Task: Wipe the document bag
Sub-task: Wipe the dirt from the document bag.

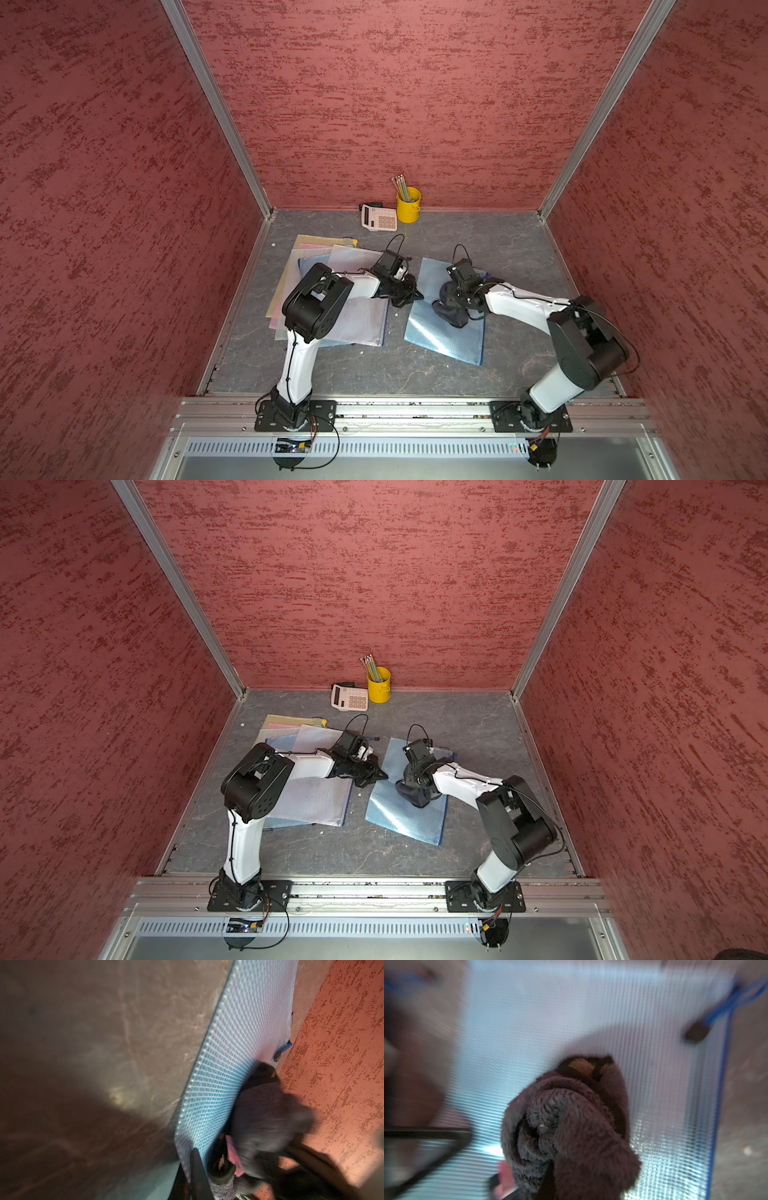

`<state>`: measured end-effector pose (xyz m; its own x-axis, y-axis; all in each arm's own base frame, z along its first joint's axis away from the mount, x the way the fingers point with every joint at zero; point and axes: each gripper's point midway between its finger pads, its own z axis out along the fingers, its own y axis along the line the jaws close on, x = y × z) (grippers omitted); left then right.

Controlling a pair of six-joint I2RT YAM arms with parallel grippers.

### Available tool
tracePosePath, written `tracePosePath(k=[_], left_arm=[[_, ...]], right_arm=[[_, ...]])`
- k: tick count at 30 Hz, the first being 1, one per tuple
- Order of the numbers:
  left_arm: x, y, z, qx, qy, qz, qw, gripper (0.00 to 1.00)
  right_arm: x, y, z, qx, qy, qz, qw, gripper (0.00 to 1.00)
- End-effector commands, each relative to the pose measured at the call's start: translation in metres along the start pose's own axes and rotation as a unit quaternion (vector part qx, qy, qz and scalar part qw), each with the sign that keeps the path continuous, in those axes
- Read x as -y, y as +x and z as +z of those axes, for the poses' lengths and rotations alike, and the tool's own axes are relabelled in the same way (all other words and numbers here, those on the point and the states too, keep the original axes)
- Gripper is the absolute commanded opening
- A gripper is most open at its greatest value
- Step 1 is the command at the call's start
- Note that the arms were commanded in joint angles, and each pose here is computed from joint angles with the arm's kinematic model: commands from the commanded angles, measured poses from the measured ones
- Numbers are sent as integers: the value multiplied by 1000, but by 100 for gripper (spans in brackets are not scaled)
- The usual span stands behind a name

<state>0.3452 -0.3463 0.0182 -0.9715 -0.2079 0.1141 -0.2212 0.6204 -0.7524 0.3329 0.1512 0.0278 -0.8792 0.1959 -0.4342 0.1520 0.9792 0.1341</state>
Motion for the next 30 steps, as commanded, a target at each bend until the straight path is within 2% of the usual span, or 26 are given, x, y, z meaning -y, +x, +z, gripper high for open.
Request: tracePosePath(k=[1, 4, 7, 12, 15, 18, 20, 22, 25, 30], left_arm=[[-40, 10, 13, -19, -55, -33, 998, 0], [-38, 13, 11, -28, -58, -18, 998, 0], [-38, 17, 9, -35, -60, -8, 998, 0], [-44, 19, 6, -35, -67, -8, 997, 0], [-46, 16, 7, -27, -66, -17, 997, 0], [-45, 12, 7, -16, -62, -25, 998, 0], [-42, 10, 9, -15, -61, -24, 998, 0], [-40, 10, 11, -15, -61, -24, 998, 0], [-41, 9, 14, -15, -60, -27, 998, 0], [-41, 10, 17, -14, -58, -30, 998, 0]], right_arm=[[14, -6, 9, 2, 35, 20, 999, 0], [40, -38, 14, 36, 80, 44, 995, 0], [58, -78, 25, 54, 97, 70, 991, 0], [89, -117, 48, 61, 145, 70, 985, 0], [108, -141, 38, 77, 177, 66, 979, 0], [78, -172, -3, 131, 106, 57, 984, 0], [31, -179, -30, 152, 32, 35, 987, 0], [-26, -165, -47, 160, -27, -2, 987, 0], [-82, -123, -34, 127, -75, -19, 989, 0], [-117, -79, 14, 88, -112, -8, 990, 0]])
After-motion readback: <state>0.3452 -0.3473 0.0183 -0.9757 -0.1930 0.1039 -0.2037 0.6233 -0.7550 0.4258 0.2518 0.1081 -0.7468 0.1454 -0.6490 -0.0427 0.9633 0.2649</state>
